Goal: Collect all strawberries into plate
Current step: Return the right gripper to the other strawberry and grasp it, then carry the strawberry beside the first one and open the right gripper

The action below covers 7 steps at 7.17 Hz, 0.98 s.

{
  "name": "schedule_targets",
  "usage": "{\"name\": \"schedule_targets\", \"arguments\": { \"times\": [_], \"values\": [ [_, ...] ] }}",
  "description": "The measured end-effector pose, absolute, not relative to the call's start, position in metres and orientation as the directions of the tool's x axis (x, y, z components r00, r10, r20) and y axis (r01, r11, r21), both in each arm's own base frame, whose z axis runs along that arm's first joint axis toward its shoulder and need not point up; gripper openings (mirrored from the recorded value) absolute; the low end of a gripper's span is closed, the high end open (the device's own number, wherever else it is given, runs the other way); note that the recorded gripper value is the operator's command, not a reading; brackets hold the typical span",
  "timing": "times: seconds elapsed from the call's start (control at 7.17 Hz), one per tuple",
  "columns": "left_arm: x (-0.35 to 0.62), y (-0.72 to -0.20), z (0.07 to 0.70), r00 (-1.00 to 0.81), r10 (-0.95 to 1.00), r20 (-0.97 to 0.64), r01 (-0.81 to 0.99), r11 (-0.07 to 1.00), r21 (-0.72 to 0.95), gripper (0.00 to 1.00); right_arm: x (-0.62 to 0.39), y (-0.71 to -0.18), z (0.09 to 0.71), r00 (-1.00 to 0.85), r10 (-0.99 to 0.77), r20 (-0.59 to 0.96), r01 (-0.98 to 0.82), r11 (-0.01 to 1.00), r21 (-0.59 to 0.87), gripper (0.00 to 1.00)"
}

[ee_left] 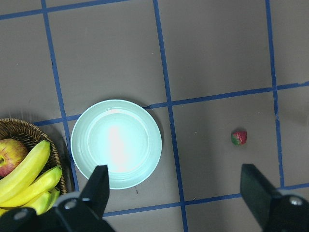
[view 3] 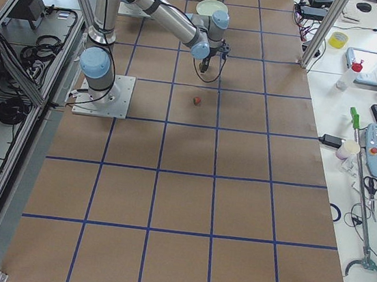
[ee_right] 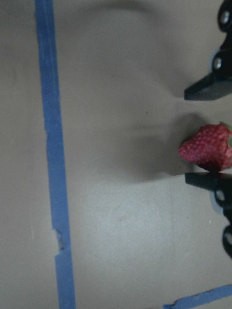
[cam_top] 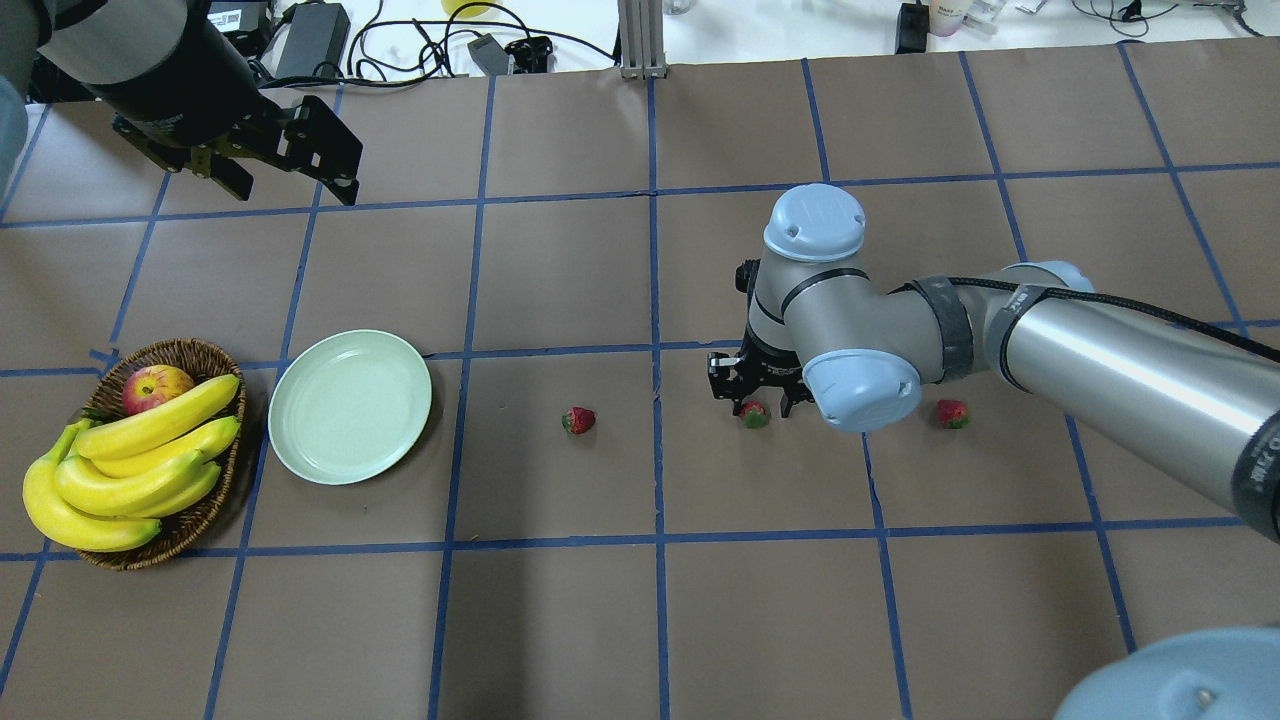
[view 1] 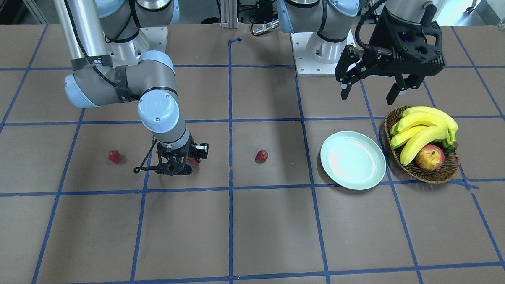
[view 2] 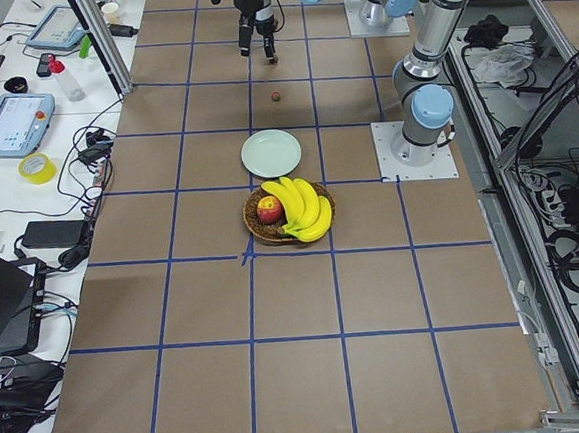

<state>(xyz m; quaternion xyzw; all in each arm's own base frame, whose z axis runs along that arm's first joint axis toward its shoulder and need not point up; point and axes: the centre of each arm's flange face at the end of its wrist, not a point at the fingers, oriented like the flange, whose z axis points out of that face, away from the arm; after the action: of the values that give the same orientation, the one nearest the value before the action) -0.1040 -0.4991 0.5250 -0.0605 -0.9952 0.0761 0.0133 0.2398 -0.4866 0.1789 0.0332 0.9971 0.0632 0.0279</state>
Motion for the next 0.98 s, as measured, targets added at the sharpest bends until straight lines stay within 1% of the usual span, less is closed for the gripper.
{"name": "schedule_targets", "arguments": {
  "times": [0.28, 0.42, 0.56, 0.84, 0.98],
  "values": [
    [-0.104, -0.500, 0.528, -0.992, 0.123, 0.016, 0.119, 0.980, -0.160, 0.94, 0.250, -0.496, 0.195, -0.986, 0.125, -0.107, 0.108, 0.982, 0.153, 0.00],
    [-0.103, -0.500, 0.529, -0.992, 0.122, 0.016, 0.118, 0.980, -0.162, 0.97, 0.263, -0.500, 0.206, -0.976, 0.158, -0.148, 0.133, 0.977, 0.164, 0.00],
    [-0.103, -0.501, 0.528, -0.993, 0.120, 0.016, 0.116, 0.980, -0.163, 1.00, 0.287, -0.501, 0.216, -0.960, 0.188, -0.208, 0.152, 0.972, 0.178, 0.00],
    [-0.100, -0.503, 0.525, -0.994, 0.111, 0.012, 0.108, 0.982, -0.158, 1.00, 0.343, -0.497, 0.212, -0.938, 0.219, -0.271, 0.162, 0.963, 0.218, 0.00],
    [-0.096, -0.503, 0.524, -0.995, 0.102, 0.008, 0.100, 0.983, -0.156, 1.00, 0.361, -0.495, 0.204, -0.934, 0.225, -0.277, 0.165, 0.961, 0.224, 0.51]
  ]
}}
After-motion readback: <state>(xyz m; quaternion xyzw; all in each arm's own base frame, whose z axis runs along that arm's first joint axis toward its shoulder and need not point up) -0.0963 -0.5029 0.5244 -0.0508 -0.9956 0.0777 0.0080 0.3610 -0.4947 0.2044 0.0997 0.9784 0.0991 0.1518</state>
